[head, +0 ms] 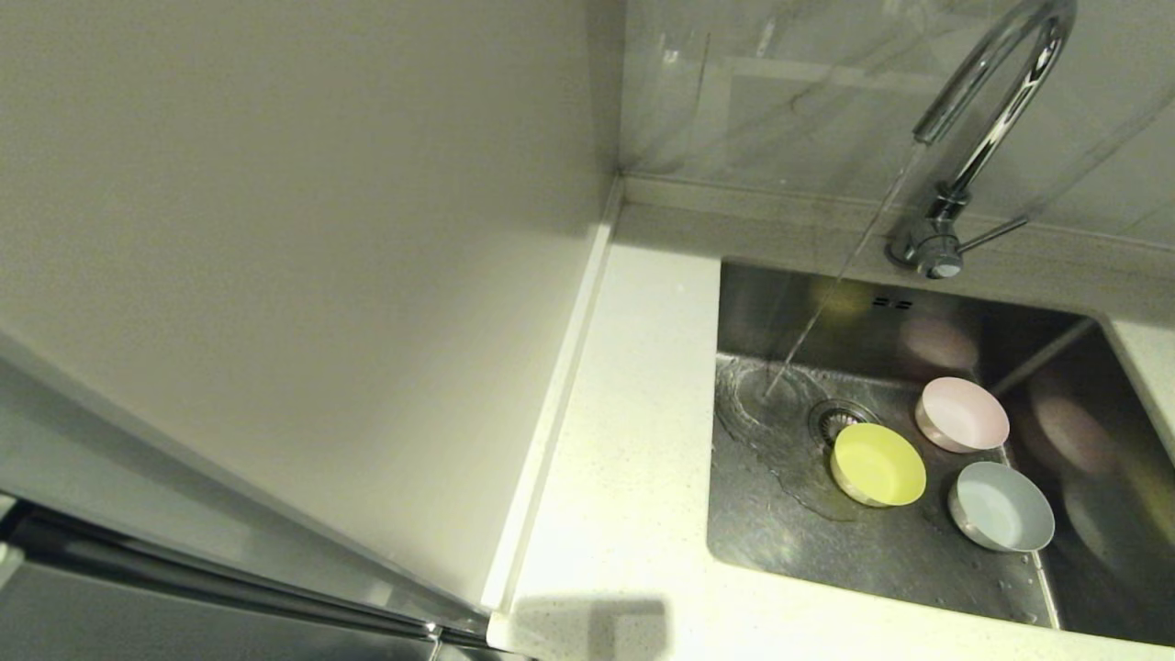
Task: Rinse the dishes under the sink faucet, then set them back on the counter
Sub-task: Wait for the water to rinse the bowl
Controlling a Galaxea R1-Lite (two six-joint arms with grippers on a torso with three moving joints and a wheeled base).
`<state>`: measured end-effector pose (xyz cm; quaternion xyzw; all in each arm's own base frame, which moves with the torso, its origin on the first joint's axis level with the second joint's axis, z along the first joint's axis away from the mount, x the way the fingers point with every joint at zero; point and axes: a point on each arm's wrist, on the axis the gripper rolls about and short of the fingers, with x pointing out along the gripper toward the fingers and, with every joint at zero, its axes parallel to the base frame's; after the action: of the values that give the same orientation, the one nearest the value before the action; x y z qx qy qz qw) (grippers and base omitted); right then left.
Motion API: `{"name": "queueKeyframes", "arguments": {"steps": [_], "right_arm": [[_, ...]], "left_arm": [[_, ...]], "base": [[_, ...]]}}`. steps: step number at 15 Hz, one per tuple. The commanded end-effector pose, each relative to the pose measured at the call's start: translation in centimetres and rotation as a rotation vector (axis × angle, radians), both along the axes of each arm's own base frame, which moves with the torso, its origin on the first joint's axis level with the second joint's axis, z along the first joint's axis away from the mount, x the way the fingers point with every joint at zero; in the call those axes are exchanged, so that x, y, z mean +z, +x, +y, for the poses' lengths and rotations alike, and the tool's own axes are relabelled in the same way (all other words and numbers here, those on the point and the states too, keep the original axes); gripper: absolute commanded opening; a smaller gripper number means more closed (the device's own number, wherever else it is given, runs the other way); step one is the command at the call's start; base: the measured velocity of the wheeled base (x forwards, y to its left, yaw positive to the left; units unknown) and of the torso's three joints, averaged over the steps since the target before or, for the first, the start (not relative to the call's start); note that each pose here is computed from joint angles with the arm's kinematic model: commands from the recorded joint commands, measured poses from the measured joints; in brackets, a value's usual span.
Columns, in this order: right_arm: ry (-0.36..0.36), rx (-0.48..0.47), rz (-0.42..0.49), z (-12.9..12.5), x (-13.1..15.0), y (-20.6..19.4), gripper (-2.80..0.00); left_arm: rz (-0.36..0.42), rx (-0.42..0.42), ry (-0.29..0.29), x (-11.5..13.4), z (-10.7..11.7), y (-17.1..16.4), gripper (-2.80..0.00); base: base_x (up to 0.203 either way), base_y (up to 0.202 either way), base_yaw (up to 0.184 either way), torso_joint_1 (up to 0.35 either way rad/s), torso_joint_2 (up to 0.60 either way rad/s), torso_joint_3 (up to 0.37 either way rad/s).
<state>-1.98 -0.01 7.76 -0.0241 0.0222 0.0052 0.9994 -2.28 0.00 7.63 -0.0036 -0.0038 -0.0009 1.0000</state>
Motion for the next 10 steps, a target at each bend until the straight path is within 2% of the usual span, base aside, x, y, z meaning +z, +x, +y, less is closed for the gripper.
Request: {"name": "queueKeyframes", "arguments": {"steps": [1,10], "right_arm": [[0.008,-0.008,-0.046,0.0,-0.2,-0.3,-2.8],[0.008,-0.006,-0.046,0.0,-0.2,-0.3,-2.8]], "left_arm": [[0.003,0.0,0.0,-0.08,0.0,0.02,-2.8],[0.003,0.0,0.0,-0.08,0.0,0.02,-2.8]], "base": [[0.0,0.0,0.0,0.0,0.0,0.0],[0.0,0.0,0.0,0.0,0.0,0.0]]}}
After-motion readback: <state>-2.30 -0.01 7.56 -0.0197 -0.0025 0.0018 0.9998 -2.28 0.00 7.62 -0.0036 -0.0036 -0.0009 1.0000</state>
